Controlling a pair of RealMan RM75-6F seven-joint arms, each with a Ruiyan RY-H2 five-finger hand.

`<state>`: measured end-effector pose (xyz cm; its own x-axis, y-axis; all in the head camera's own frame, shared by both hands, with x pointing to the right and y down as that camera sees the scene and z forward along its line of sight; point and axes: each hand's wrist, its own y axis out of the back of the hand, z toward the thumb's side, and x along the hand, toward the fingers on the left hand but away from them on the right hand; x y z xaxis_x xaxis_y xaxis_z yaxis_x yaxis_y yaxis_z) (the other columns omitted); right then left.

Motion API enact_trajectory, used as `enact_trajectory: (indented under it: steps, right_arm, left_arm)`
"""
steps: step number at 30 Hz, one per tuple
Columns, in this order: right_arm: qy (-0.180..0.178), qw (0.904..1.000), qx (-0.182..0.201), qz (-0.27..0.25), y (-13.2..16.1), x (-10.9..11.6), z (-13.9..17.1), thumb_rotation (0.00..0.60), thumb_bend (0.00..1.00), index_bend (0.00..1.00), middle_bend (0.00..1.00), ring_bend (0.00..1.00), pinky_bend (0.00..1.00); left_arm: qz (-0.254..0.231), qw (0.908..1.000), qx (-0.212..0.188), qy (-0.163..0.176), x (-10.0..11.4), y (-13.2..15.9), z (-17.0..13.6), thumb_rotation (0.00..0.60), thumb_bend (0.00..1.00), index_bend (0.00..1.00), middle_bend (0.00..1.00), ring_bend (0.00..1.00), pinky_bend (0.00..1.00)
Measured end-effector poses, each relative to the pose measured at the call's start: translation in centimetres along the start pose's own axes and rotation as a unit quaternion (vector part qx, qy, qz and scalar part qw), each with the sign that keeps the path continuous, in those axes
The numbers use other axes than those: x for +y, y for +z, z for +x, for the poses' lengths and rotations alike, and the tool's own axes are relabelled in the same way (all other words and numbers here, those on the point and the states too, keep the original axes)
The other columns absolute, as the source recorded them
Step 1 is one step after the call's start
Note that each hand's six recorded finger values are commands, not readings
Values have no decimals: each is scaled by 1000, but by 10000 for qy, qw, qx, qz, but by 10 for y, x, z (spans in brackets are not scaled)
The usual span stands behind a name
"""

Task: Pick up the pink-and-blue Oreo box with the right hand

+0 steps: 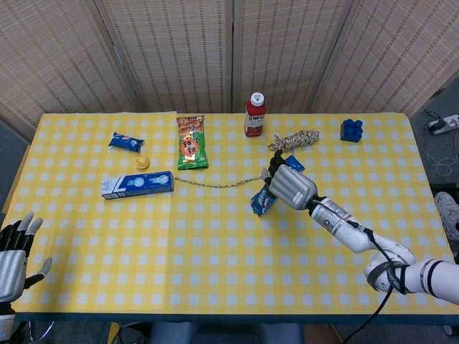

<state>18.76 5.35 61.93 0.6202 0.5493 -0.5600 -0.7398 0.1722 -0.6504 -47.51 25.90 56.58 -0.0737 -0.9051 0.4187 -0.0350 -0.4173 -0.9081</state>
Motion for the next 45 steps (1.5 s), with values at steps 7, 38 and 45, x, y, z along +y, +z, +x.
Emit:
enact_trajectory:
  steps: [7, 38, 45]
  right_arm:
    - [-51, 9999, -93, -75, -3, 4, -2, 600, 352, 177, 342, 231, 223]
    - [-1270, 9627, -789, -2256, -27, 54, 23, 600, 352, 177, 342, 231, 223]
    - [-1145, 9368, -627, -3247, 16, 36, 14, 600, 352, 177, 342, 231, 223]
  left_arm:
    - [3, 10000, -7, -6, -1, 0, 1, 600, 340, 99, 28, 55, 42]
    - [5, 10000, -35, -13, -1, 2, 2, 600, 340, 100, 28, 55, 42]
    - [-4, 10000, -35, -11, -1, 3, 3, 600, 340, 100, 28, 55, 42]
